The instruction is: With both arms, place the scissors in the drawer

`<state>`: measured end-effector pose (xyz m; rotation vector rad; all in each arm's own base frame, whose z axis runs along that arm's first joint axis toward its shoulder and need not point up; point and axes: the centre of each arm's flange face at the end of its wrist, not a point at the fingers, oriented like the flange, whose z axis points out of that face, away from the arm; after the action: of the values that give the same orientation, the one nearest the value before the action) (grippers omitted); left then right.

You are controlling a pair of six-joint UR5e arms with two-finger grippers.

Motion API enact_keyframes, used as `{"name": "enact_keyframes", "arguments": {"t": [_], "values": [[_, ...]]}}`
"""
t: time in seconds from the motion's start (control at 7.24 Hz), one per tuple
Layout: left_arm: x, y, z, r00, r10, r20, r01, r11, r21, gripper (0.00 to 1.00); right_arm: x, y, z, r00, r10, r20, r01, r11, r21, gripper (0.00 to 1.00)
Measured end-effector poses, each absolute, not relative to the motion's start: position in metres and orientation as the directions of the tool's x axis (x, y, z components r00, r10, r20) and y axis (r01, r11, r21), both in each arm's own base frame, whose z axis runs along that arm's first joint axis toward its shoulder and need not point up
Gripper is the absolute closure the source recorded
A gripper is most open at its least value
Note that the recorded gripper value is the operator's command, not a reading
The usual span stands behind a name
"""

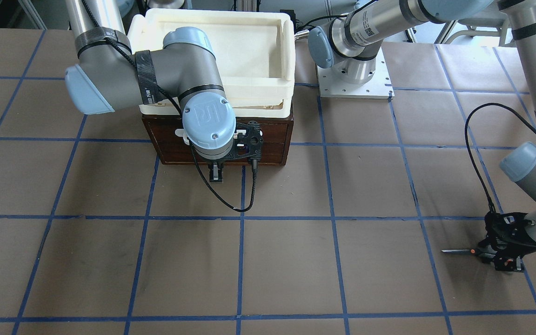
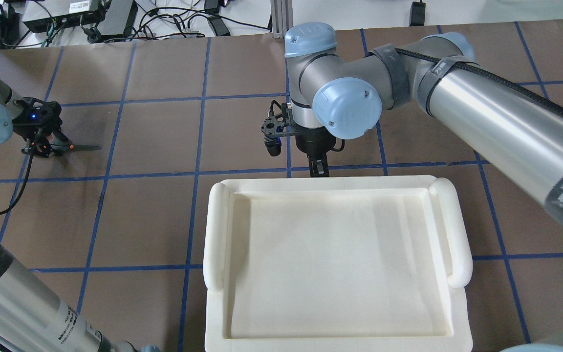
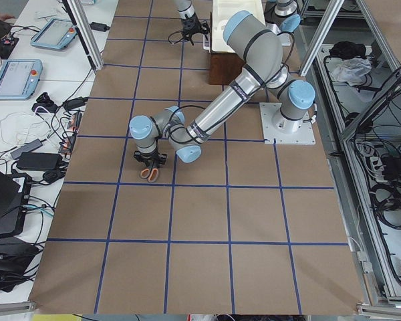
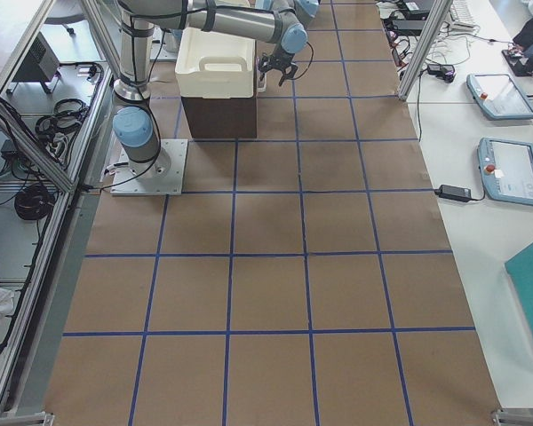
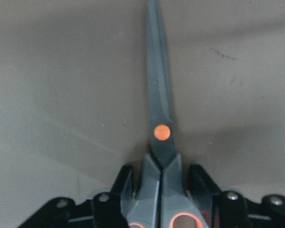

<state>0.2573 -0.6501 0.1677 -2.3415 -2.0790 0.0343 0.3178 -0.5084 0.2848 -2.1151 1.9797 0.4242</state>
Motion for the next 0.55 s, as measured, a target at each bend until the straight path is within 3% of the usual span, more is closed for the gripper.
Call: {"name": "enact_keyframes", "arguments": {"t": [0.14,0.55], "values": [[0.2574,-0.6500,0.1678,0.125,0.992,-0.010,0.992,-0.126,-0.022,0.75,0.3182,-0.5097,0.2853,0.055,-0.938,-0.343,-0.997,-0.073,0.040,0.41],[0.2564,-0.6501,0.1773,0.134,0.991,-0.019,0.991,-0.134,-0.013,0.84,0.3197,-0.5171,0.2852,0.056,-0.946,-0.318,-0.997,-0.071,0.038,0.45]]}}
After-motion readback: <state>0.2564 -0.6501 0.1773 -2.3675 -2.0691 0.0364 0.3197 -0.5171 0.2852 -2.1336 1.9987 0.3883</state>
